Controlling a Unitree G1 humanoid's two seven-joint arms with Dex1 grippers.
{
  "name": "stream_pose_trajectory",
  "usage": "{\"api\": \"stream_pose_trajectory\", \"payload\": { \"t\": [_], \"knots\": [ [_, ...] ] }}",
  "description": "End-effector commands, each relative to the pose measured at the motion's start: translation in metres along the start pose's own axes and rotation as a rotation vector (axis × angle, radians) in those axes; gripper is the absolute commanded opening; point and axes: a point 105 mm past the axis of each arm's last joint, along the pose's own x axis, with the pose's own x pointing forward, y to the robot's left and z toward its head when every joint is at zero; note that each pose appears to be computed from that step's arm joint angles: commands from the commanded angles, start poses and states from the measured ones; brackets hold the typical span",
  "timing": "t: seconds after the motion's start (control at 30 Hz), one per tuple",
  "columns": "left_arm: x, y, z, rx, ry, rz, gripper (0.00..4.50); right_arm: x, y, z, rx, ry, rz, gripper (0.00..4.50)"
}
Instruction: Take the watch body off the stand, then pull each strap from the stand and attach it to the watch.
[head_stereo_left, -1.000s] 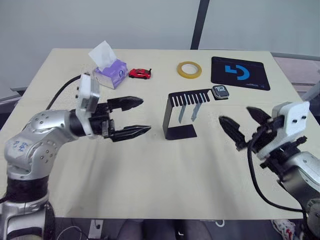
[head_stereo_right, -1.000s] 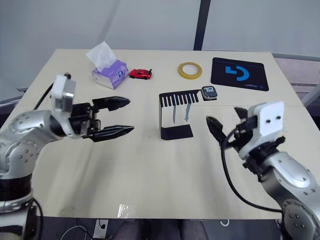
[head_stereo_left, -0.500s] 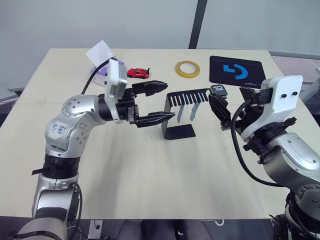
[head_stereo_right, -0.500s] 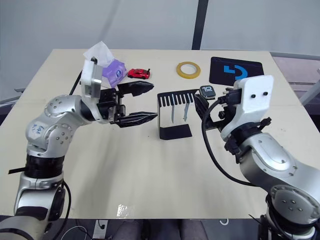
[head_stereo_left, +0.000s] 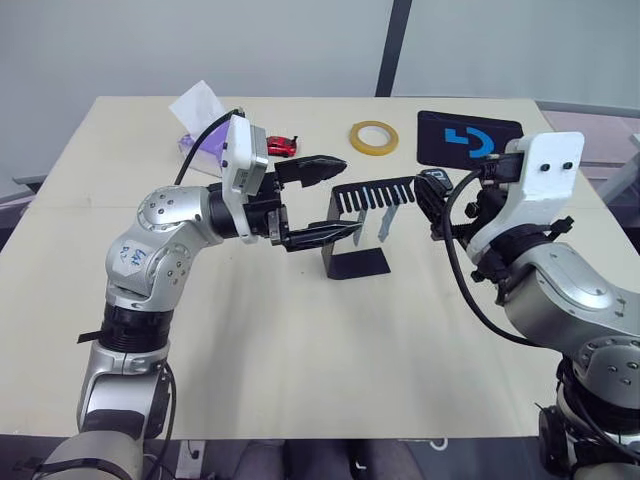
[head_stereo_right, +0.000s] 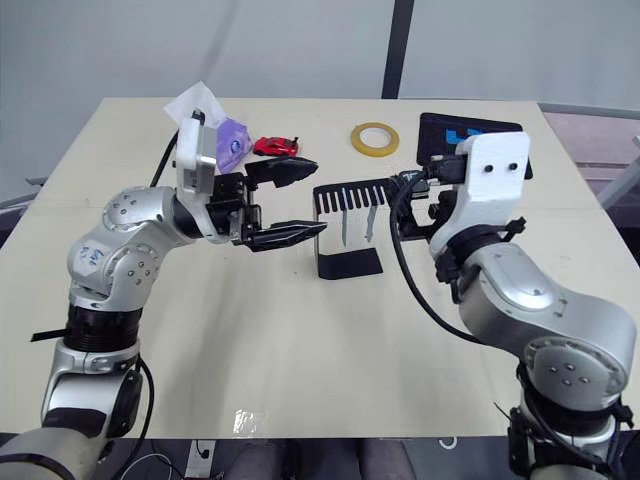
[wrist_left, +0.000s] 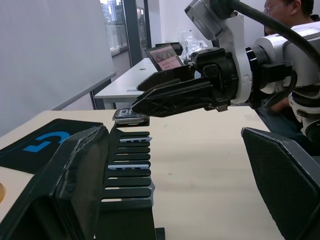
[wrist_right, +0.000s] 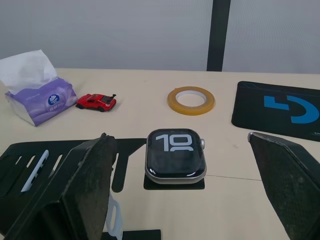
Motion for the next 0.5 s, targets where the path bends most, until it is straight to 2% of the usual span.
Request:
{"api": "stream_pose_trajectory", "payload": {
  "t": [0.03,0.5],
  "knots": [
    [0.000,0.001,0.012,0.058,-0.013,0.011,4.50,0.002,0.003,0.005,-0.008,-0.012,0.007,4.47],
    [-0.002,0.000,0.015,0.070,-0.006,0.029,4.50,0.008,-0.004,-0.006,0.014,0.022,-0.041,4.47]
  ]
}}
